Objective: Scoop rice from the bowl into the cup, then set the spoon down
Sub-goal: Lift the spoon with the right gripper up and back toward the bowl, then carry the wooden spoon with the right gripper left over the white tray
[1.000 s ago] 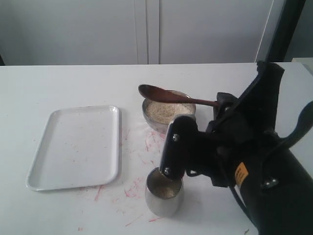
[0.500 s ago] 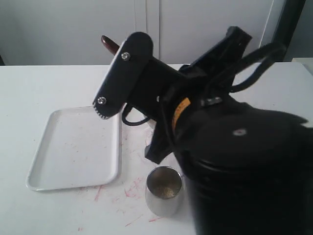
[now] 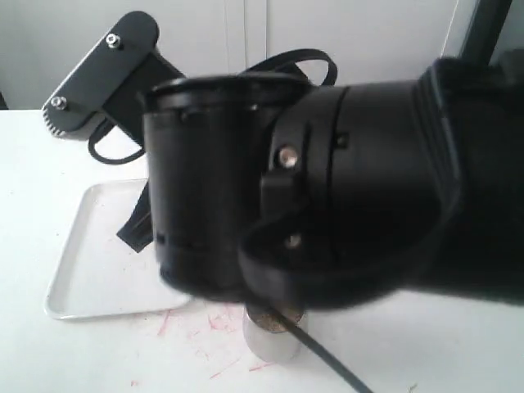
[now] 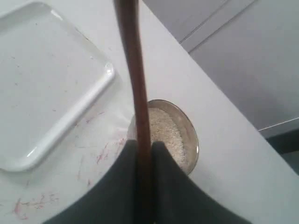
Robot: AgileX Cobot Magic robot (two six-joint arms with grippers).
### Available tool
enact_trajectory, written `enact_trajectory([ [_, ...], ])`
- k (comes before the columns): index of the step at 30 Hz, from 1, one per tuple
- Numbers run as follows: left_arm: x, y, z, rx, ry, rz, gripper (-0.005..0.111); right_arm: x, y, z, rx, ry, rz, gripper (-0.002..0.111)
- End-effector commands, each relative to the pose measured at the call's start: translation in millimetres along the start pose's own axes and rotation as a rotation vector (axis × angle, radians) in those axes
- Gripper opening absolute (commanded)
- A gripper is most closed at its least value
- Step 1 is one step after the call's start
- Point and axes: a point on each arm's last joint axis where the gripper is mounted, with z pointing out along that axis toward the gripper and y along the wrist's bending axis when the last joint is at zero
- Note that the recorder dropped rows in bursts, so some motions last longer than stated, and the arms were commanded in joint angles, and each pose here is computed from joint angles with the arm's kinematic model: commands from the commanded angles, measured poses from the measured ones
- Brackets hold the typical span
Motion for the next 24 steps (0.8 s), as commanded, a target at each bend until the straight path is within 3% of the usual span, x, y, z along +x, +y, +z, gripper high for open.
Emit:
enact_trajectory([
  [1,5.6,-1.5,0.8,0.011,0.038,-0.005,0.014,-4.2,-8.9,16.0,-0.125,-0.009,0.142,0.0],
  [4,5.6,-1.5,0.8,0.011,0.038,-0.005,0.014,-6.7,-6.6,25.6,-0.186,-0.015,0.2,0.0],
  [13,5.6,-1.5,0.8,0.011,0.038,-0.005,0.014,-36.5,30.3,79.2,-0.122,0.062,0.235,0.0],
  [24,5.6,-1.5,0.8,0.011,0.038,-0.005,0.014,-36.7,64.5,124.0,-0.089,0.074,0.142,0.0],
])
